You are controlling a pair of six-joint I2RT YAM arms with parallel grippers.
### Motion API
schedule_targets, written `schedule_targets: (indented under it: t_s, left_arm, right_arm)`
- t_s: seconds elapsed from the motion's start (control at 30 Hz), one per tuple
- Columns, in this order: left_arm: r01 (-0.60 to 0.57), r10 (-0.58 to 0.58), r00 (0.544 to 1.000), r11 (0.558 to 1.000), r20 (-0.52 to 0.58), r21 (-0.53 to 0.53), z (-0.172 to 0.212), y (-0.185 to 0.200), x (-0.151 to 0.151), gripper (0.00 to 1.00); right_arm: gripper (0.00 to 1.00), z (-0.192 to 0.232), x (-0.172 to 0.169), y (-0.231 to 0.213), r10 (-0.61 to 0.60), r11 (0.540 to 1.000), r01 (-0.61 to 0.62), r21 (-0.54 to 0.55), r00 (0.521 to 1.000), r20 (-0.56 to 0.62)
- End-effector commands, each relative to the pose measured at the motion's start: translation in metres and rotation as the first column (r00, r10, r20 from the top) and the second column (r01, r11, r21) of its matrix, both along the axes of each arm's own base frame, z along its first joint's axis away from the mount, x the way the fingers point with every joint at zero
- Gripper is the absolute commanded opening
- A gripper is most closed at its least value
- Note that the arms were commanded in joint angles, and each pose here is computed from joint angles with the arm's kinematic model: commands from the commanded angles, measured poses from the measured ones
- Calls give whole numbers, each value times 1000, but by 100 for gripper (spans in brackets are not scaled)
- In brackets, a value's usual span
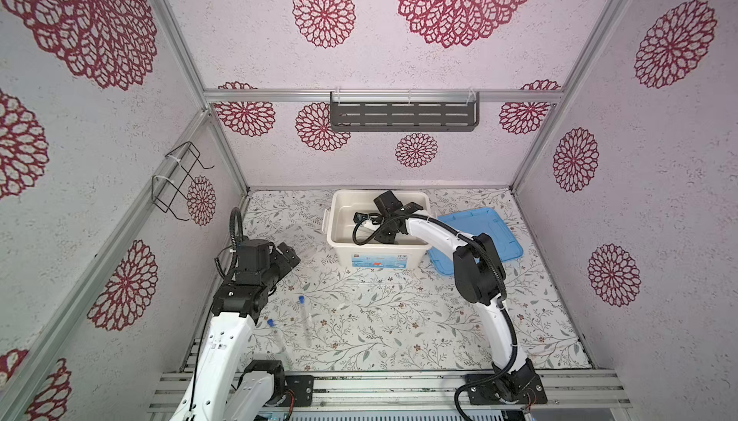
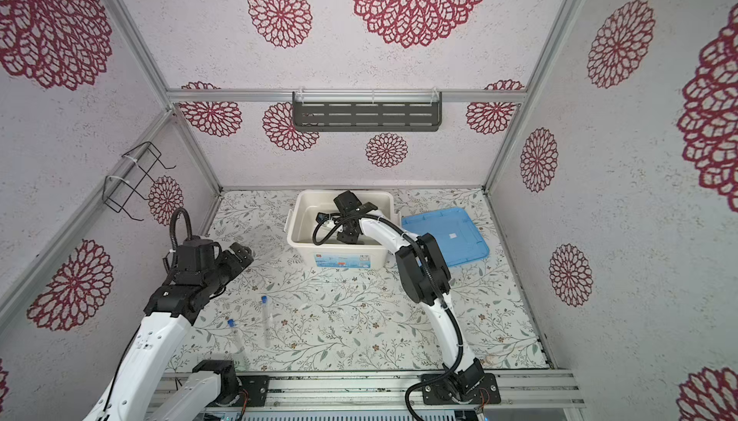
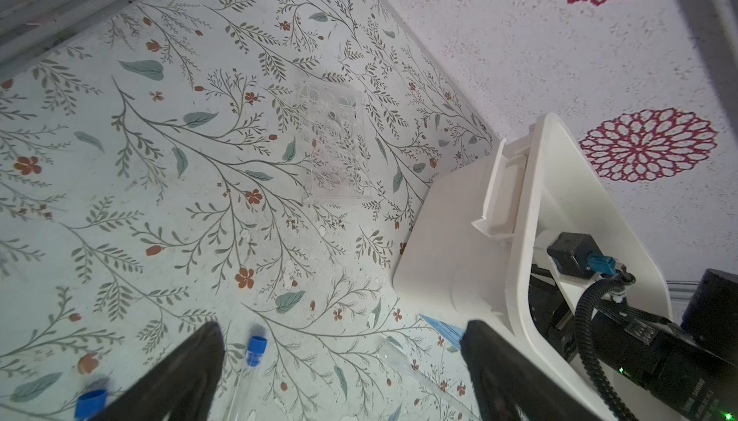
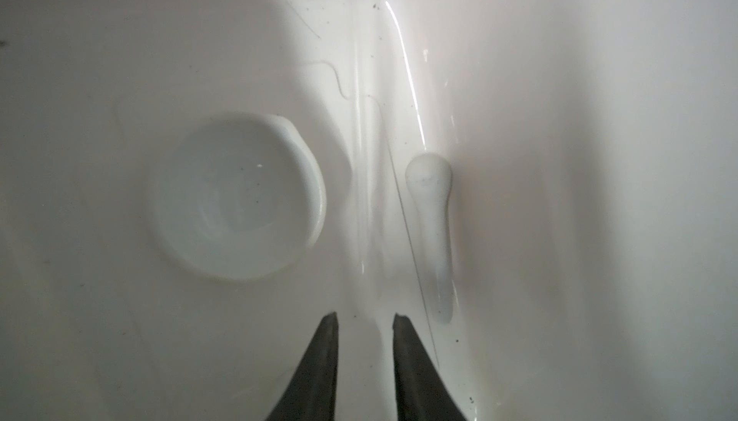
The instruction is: Organize the chemistry lab equipment
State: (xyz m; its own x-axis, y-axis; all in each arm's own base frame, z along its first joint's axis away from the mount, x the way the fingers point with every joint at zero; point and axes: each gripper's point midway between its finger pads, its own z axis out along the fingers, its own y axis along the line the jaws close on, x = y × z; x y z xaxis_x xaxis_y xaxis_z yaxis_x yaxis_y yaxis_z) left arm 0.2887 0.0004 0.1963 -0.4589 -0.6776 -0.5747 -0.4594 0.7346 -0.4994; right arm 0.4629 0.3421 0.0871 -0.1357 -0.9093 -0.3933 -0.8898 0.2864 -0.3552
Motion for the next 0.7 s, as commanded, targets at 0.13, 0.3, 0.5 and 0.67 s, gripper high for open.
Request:
schedule_targets:
  t_s: [0.13,0.3,0.5,0.67]
  left_arm:
    - [-11,11,1000,1000,-1,14,2,5,-4,97]
    - [-3,4,1000,1000,-31,21,-4,6,-5,97]
    - [19,-17,999,999,-45,35,-9,6,-5,97]
    - [7,-3,998,998,-67,57,-10,13,-7,97]
  right_arm:
    - [36,109,-13,8,-6,980,-12,201,996,85]
    - [41,179,-34,6,-8,945,-50,322,984,177]
    - [42,207,-114,18,216,897,-285,339,949,228]
    - [46,166,-199,45,419,840,-458,290,888,189]
